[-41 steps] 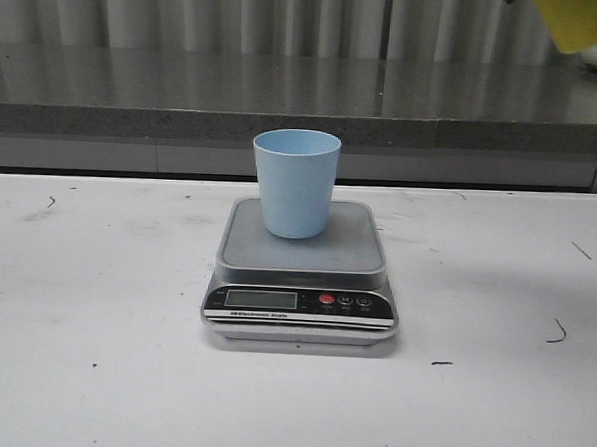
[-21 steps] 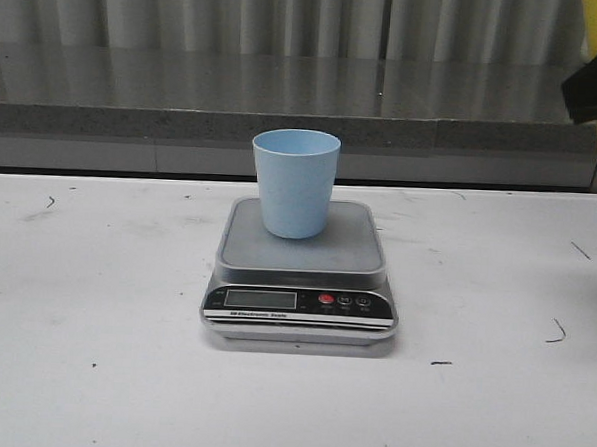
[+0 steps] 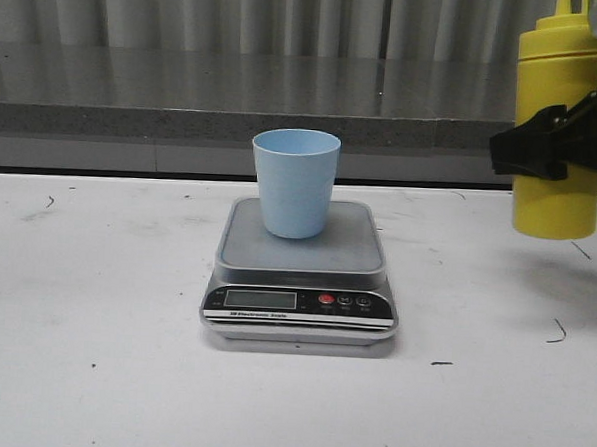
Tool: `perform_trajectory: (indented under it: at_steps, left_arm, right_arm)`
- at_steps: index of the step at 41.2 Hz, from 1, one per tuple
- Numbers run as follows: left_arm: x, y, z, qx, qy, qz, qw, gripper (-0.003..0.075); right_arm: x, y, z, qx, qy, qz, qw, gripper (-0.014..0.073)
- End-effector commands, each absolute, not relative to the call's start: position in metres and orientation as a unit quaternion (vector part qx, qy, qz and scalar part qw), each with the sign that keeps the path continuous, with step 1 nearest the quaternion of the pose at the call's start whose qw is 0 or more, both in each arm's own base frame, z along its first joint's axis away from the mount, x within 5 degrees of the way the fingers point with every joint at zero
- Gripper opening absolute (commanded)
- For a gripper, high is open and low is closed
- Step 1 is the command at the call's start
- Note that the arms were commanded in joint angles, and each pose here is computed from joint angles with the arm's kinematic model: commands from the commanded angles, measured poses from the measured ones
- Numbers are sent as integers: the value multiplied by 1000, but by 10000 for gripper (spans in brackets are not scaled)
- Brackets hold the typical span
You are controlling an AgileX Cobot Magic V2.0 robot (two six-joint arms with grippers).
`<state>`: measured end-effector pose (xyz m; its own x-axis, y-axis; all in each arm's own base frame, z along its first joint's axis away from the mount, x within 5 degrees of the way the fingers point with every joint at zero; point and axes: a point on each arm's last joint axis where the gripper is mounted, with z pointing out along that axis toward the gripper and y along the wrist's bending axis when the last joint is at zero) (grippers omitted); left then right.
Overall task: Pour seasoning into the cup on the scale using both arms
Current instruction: 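Lower the yellow bottle upright back onto the table with the right gripper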
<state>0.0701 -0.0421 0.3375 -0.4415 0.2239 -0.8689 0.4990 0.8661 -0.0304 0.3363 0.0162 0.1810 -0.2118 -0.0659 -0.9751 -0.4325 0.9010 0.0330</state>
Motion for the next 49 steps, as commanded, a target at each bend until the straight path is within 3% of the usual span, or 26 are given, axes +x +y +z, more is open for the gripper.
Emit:
perform_trajectory:
  at_steps: [1,17,29,49]
  left_arm:
    - [72,-44,351,212,813,-157,519,365]
    - [72,-44,351,212,813,-157,519,365]
    - [72,-44,351,212,813,-157,519,365]
    - [72,-44,351,212,813,-157,519,365]
  right_arm:
    - [345,15,202,-163,686,161,691,361]
    - [356,9,164,-155,688,121,699,380]
    - [358,6,160,-138,689,119,701,666]
    - [309,3,154,-77,716,116,685,650]
